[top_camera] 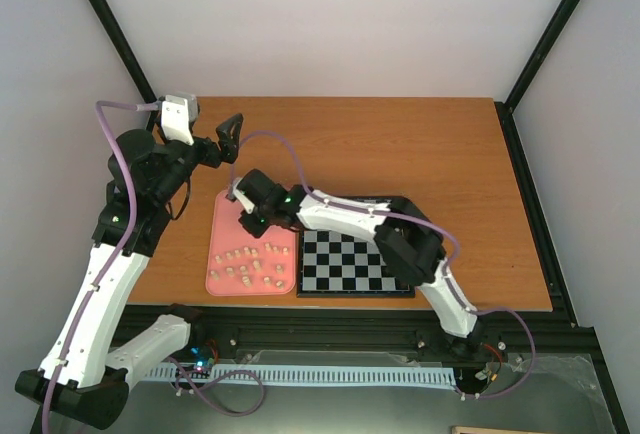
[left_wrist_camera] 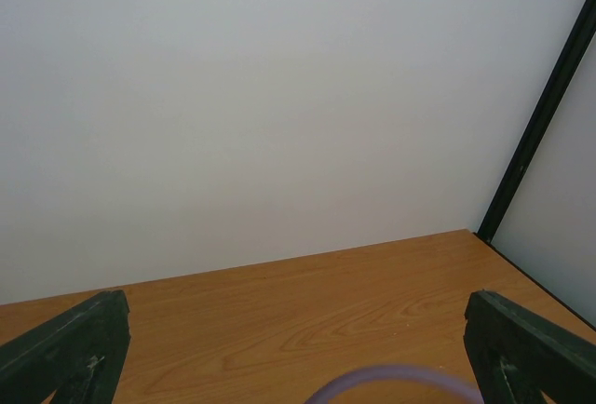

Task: Set up the chess pieces on the board
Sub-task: Pick up the chess piece from the storage box, then place the chess piece on the chessboard.

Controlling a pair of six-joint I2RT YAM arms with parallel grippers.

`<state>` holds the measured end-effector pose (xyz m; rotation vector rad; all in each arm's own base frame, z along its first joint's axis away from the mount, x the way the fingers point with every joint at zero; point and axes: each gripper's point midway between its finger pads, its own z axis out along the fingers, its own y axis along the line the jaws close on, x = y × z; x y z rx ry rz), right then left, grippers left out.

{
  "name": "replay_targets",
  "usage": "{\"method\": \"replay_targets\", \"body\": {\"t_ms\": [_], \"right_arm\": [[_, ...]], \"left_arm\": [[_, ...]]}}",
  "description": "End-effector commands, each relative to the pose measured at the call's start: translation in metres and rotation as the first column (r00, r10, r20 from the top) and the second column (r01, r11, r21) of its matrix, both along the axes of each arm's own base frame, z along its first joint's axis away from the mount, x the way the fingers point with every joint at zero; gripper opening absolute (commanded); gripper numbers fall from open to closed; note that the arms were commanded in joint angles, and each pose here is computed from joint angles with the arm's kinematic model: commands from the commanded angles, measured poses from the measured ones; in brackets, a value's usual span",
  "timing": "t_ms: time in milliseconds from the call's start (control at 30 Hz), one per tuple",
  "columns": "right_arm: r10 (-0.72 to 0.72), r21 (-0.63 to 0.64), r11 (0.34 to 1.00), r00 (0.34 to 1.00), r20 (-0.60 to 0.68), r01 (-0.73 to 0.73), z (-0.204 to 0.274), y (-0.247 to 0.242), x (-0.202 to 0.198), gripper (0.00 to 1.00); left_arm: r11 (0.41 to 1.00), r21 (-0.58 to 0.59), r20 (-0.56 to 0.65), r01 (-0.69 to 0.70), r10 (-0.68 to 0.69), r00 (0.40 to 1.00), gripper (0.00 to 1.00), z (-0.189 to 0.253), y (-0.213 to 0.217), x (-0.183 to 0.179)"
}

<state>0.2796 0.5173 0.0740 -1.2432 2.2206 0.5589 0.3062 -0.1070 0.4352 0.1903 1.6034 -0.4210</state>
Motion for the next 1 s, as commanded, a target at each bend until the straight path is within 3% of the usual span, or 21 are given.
{"method": "replay_targets", "body": {"t_ms": [0, 100, 267, 633, 967], "right_arm": [[-0.113, 0.132, 0.987, 0.978, 0.175, 0.091, 0.082, -0.017, 0.028, 0.04], [-0.18, 0.159, 0.976, 0.96, 0.214, 0.148, 0.103, -0.04, 0.034, 0.04], [-0.274, 0.076, 0.962, 0.94, 0.202, 0.264, 0.109, -0.088, 0.031, 0.04], [-0.463, -0.096, 0.883, 0.887, -0.011, 0.46, 0.098, -0.233, -0.061, 0.05], [-0.579, -0.289, 0.8, 0.802, -0.143, 0.526, 0.037, -0.312, -0.131, 0.04]], "left_arm": [[1.0, 0.011, 0.032, 0.001, -0.002, 0.999, 1.0, 0.007, 0.0, -0.003], [1.0, 0.012, 0.029, 0.008, -0.009, 1.0, 1.0, 0.006, -0.002, -0.002], [1.0, 0.014, 0.027, 0.007, -0.007, 1.0, 1.0, 0.007, -0.002, 0.0], [1.0, 0.007, 0.021, 0.031, -0.031, 0.999, 1.0, 0.006, -0.007, 0.001], [0.999, 0.018, -0.009, 0.027, -0.027, 1.0, 1.0, -0.001, -0.009, 0.014]]}}
